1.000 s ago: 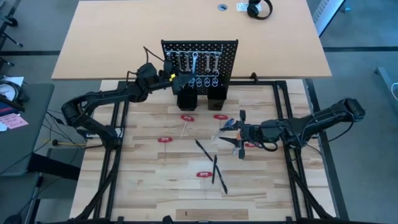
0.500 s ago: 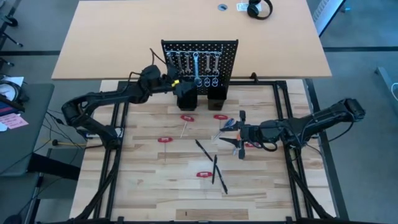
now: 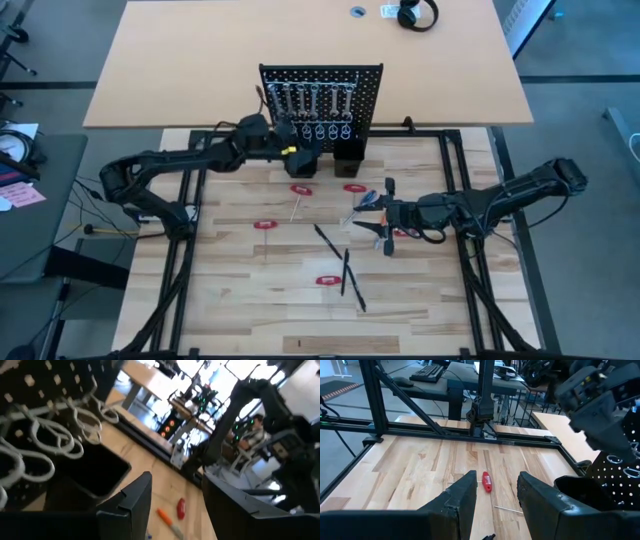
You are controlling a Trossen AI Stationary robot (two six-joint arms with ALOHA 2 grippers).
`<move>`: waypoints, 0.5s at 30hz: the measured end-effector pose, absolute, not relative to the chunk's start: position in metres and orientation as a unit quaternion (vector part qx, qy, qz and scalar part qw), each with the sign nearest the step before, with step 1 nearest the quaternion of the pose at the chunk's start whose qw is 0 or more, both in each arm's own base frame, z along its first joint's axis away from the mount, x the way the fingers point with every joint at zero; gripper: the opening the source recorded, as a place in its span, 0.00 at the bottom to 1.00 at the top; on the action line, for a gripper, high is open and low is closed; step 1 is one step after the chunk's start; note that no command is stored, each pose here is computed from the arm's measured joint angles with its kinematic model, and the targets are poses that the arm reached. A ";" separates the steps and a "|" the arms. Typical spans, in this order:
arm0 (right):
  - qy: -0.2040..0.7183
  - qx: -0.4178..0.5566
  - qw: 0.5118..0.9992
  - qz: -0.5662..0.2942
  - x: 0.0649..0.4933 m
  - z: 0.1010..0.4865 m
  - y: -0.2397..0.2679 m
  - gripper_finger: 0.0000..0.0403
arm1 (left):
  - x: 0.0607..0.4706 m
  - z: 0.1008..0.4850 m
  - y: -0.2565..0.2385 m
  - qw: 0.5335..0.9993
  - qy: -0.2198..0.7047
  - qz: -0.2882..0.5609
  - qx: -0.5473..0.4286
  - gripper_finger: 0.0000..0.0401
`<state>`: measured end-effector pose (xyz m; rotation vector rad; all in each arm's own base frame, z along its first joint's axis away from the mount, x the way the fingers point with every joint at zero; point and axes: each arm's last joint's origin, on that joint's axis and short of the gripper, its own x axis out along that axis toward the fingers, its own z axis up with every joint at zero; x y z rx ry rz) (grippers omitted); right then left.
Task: Hang tools onto peg board
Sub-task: Hang the allen wrench on the peg board
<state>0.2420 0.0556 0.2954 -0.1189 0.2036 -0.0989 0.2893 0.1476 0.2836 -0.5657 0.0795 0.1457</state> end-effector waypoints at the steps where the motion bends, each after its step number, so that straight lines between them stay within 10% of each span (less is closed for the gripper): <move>1: 0.102 -0.059 0.992 -0.049 0.242 0.295 0.056 0.38 | 0.290 0.283 0.146 0.957 0.045 0.070 -0.277 0.41; 15: 0.132 -0.071 0.988 -0.036 0.239 0.286 0.061 0.38 | 0.272 0.305 0.067 0.980 0.102 0.103 -0.133 0.41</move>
